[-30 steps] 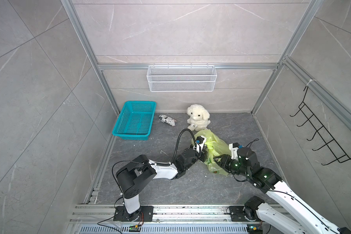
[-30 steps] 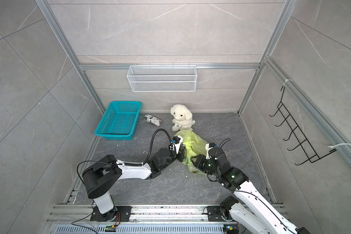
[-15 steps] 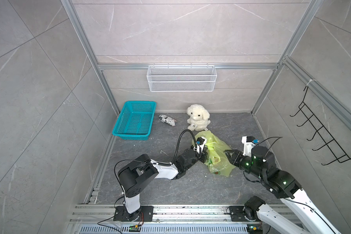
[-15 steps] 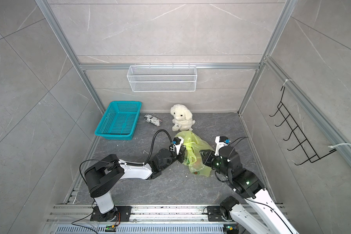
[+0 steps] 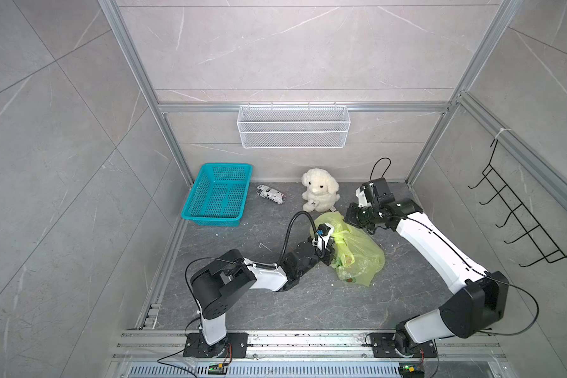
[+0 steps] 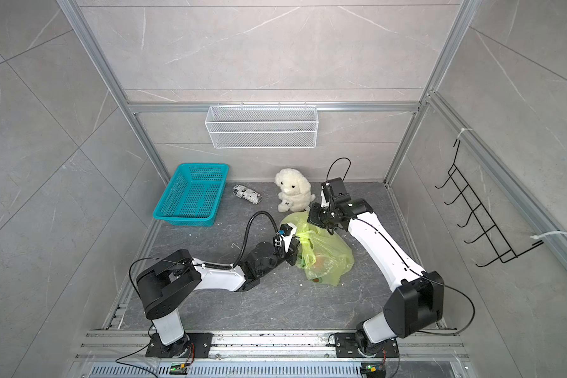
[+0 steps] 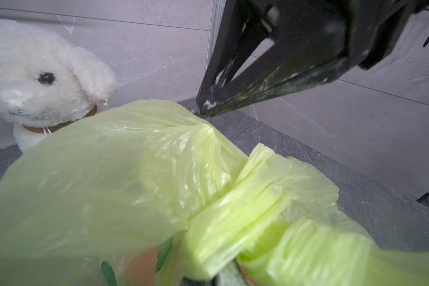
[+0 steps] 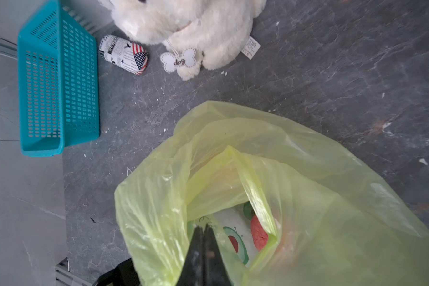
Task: Place the peach into a plastic bag & tie a knot
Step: Tie the plastic bag at the center of the board.
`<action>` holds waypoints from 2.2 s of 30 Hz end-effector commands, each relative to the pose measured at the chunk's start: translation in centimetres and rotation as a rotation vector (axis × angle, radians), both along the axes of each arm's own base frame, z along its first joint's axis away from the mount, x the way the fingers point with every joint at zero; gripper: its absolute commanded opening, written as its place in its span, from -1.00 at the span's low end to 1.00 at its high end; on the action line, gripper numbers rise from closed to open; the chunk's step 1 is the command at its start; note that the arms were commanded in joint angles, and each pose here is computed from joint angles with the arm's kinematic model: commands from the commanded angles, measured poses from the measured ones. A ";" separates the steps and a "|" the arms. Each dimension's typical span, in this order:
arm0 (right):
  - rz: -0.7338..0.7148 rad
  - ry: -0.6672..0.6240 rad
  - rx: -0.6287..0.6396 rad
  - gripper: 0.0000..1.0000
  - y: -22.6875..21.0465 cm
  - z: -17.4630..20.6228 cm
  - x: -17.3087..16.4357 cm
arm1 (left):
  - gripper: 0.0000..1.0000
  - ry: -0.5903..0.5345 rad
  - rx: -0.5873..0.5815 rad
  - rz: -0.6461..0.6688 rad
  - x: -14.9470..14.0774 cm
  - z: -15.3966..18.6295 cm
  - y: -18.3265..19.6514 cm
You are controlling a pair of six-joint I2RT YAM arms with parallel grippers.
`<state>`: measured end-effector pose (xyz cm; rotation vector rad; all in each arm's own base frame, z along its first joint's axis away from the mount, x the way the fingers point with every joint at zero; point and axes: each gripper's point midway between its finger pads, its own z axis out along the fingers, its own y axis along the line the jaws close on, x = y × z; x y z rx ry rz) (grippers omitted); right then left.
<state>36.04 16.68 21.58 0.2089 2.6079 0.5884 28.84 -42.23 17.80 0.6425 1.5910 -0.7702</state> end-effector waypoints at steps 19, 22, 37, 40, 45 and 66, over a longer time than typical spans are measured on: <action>0.155 0.092 -0.024 -1.00 0.4 -1.3 -3.3 | -1.00 -0.069 -0.068 0.003 0.0 2.5 -0.1; 0.181 0.108 -0.022 -1.00 0.5 -1.5 -3.9 | -1.00 -0.063 -0.067 -0.001 0.0 2.4 -0.2; 0.345 0.157 0.148 -0.76 3.5 -1.2 -6.4 | -1.00 -0.035 -0.092 -0.058 -0.7 2.6 -0.8; 0.357 0.155 0.176 -0.52 3.8 -0.9 -6.4 | -1.00 -0.026 -0.099 -0.057 -0.6 2.6 -0.6; 0.361 0.166 0.195 -0.39 3.8 -1.2 -6.7 | -1.00 0.000 -0.133 -0.071 -0.2 3.0 -0.2; 0.357 0.218 0.337 -0.84 5.2 -3.3 -6.8 | -1.00 -0.019 -0.194 -0.120 -0.5 4.4 -0.7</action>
